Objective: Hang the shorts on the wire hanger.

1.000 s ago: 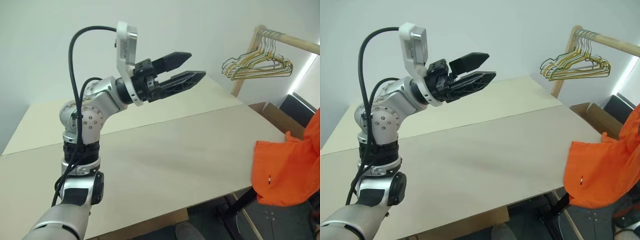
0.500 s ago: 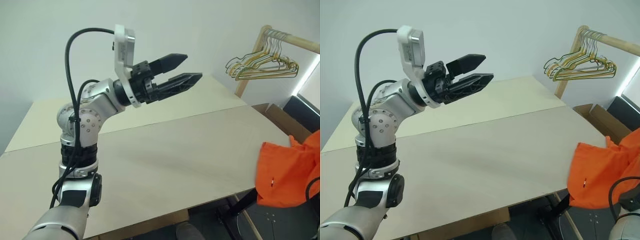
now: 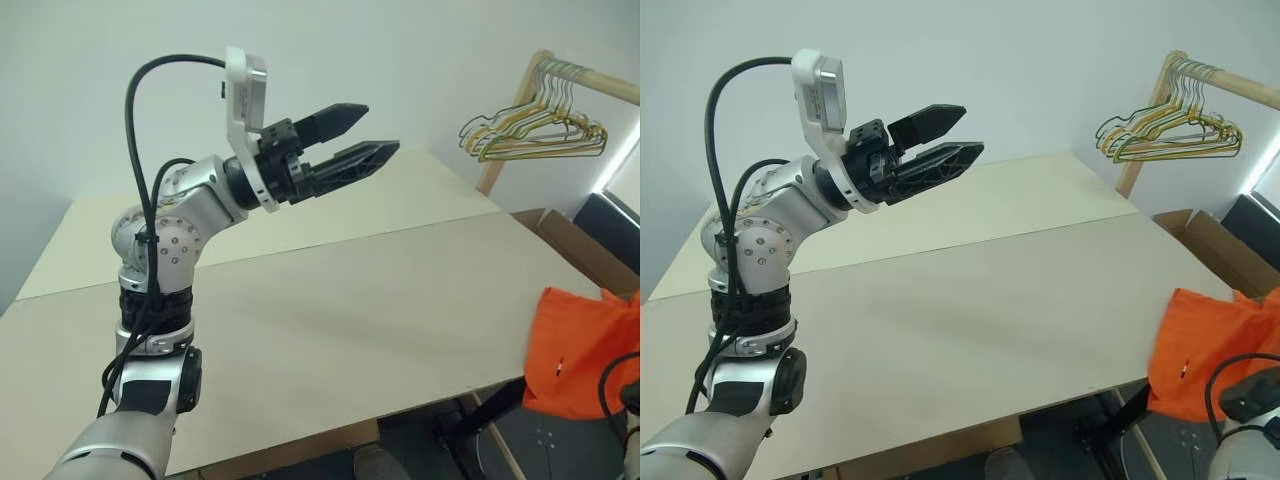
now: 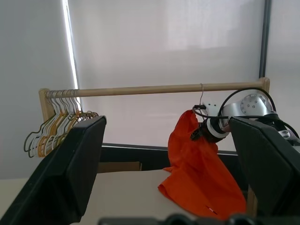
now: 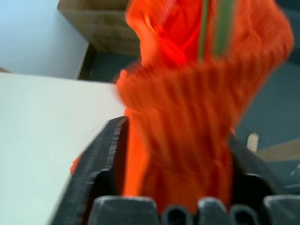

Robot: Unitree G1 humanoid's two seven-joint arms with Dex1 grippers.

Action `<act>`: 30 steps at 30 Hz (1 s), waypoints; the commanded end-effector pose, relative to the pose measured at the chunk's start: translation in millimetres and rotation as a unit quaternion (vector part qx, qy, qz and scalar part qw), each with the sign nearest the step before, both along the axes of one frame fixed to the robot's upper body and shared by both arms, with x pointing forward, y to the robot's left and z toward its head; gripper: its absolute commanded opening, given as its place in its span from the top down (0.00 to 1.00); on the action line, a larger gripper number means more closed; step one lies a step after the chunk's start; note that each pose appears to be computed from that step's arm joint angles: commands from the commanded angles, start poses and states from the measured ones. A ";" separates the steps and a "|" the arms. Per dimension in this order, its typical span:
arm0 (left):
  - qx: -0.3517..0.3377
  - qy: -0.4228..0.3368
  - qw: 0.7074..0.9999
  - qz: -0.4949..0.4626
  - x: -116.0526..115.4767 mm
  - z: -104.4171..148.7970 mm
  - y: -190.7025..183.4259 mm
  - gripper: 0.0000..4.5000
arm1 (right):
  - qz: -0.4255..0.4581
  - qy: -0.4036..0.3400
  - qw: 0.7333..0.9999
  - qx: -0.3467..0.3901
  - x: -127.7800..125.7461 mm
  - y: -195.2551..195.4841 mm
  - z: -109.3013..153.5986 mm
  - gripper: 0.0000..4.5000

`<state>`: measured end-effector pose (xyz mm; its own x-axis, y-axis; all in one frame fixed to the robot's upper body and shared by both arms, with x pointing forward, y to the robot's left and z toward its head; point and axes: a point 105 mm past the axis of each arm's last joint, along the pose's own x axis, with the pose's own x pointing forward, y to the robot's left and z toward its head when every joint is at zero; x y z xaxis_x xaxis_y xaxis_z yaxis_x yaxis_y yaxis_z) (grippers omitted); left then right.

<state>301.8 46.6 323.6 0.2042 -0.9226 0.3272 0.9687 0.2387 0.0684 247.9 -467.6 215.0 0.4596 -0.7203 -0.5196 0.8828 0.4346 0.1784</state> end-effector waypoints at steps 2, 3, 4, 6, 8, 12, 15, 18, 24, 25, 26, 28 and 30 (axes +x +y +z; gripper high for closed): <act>-0.007 -0.027 1.000 0.010 -0.7 12.8 5.0 0.00 | -0.073 -0.010 0.982 -0.172 -11.2 1.1 54.7 0.02; -0.006 -0.028 1.000 0.011 -0.4 12.8 5.2 0.00 | -0.082 -0.013 0.975 -0.209 -11.3 5.9 65.5 0.02; -0.006 -0.028 1.000 0.011 0.0 12.9 5.5 0.00 | -0.089 -0.013 0.965 -0.247 -11.1 11.4 75.5 0.02; -0.004 -0.028 1.000 0.013 1.1 13.0 6.2 0.00 | -0.103 -0.007 0.937 -0.335 -9.8 24.2 93.8 0.02; -0.002 -0.030 0.999 0.019 2.8 12.9 7.2 0.00 | -0.106 -0.010 0.880 -0.462 -4.9 49.2 116.8 0.02; 0.004 -0.029 0.999 0.035 6.7 11.0 11.3 0.00 | -0.052 -0.081 0.830 -0.549 18.0 94.9 131.3 0.02; 0.013 -0.038 0.997 0.073 12.3 2.6 21.7 0.00 | 0.148 -0.190 0.788 -0.567 57.8 160.5 135.2 0.02; 0.037 -0.053 0.991 0.117 15.7 -13.6 36.4 0.00 | 0.354 -0.246 0.730 -0.529 83.8 217.8 117.4 0.02; 0.165 -0.049 0.973 0.157 -6.6 -67.6 73.1 0.00 | 0.716 -0.229 0.518 -0.408 75.5 312.5 57.8 0.02; 0.179 -0.048 0.969 0.161 -9.0 -72.5 76.9 0.00 | 0.752 -0.219 0.477 -0.399 67.6 319.9 49.4 0.02; 0.190 -0.046 0.967 0.164 -11.3 -76.3 80.1 0.00 | 0.780 -0.215 0.440 -0.389 60.1 325.5 43.1 0.02; 0.209 -0.047 0.962 0.168 -16.5 -81.7 84.9 0.00 | 0.823 -0.203 0.392 -0.357 51.6 330.1 30.3 0.02; 0.213 -0.047 0.961 0.171 -21.0 -83.2 86.7 0.00 | 0.836 -0.188 0.386 -0.340 54.9 329.7 22.2 0.02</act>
<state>290.6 134.8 227.2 0.5156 -0.8547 -0.0606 0.8382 0.4883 0.2429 306.4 -139.0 234.4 0.5829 0.8035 -0.1207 -0.7370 0.4603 -0.4949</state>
